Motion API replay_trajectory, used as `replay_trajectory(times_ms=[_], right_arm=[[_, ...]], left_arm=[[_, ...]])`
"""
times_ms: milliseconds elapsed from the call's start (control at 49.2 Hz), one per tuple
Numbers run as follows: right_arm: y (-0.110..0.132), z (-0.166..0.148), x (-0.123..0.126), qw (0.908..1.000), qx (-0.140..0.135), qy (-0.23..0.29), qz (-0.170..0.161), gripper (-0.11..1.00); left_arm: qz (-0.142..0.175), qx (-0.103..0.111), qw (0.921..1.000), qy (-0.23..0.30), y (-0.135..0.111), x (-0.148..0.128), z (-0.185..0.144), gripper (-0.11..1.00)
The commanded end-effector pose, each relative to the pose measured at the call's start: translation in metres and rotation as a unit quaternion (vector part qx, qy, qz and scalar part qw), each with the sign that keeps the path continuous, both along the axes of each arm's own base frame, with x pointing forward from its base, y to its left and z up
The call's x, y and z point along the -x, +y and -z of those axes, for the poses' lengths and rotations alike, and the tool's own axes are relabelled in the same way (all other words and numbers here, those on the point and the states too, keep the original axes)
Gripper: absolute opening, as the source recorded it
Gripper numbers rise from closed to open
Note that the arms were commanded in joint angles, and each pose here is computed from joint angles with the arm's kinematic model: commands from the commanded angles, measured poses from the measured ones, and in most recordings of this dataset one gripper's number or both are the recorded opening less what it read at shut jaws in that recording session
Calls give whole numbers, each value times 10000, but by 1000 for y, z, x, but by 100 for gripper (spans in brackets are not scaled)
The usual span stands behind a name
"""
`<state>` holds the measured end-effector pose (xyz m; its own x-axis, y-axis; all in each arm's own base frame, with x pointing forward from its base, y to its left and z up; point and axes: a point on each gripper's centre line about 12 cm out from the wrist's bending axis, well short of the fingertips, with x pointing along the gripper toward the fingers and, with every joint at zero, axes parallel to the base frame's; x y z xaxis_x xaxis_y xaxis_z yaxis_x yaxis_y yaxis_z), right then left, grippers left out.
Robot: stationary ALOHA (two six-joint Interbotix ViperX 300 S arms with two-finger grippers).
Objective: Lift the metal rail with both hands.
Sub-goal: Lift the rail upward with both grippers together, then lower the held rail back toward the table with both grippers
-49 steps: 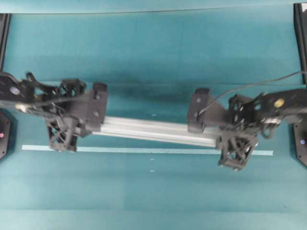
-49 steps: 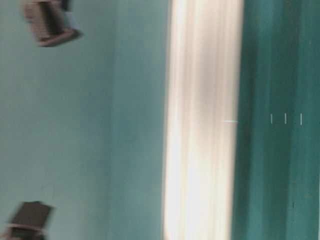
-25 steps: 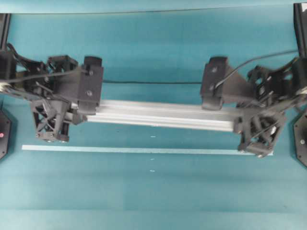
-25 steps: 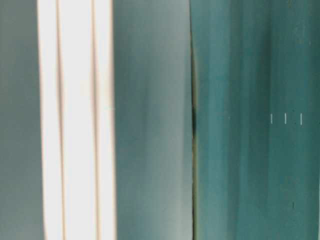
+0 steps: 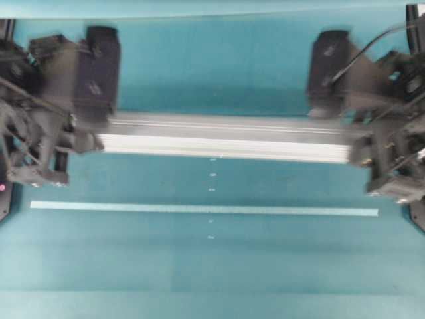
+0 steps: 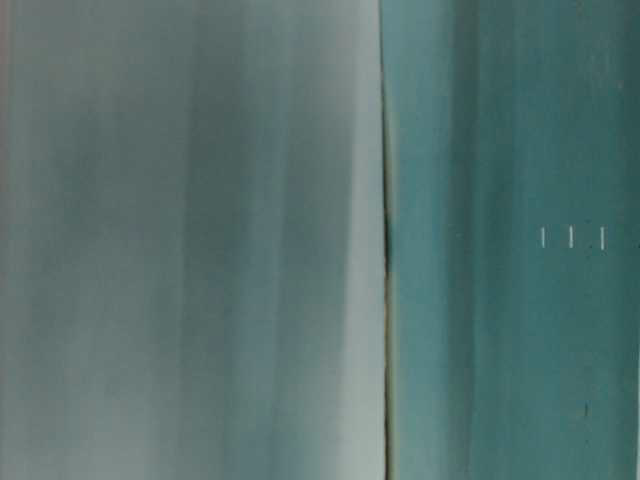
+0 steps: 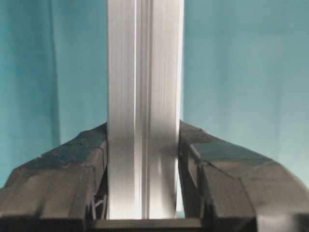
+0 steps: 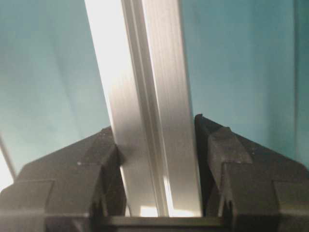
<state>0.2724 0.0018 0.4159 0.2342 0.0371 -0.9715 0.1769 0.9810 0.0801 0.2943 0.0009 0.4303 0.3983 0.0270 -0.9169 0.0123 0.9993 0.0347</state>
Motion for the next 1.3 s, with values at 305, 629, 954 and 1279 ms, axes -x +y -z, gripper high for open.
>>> replay_trajectory(times_ms=[305, 629, 954, 1279], right_arm=[[-10, -37, 2, 9992, 149, -256, 250, 39], [-9, -32, -1, 9994, 150, -210, 220, 39], [-9, 22, -15, 9996, 193, 142, 167, 39], [-8, 88, -20, 9993, 222, 301, 11, 39]], left_arm=[[186, 23, 9998, -46, -13, -3, -41, 32], [171, 25, 9998, -23, -13, -2, -40, 32], [185, 6, 9988, 452, -13, -8, 6, 31], [253, -11, 9995, 185, -13, -9, 73, 30]])
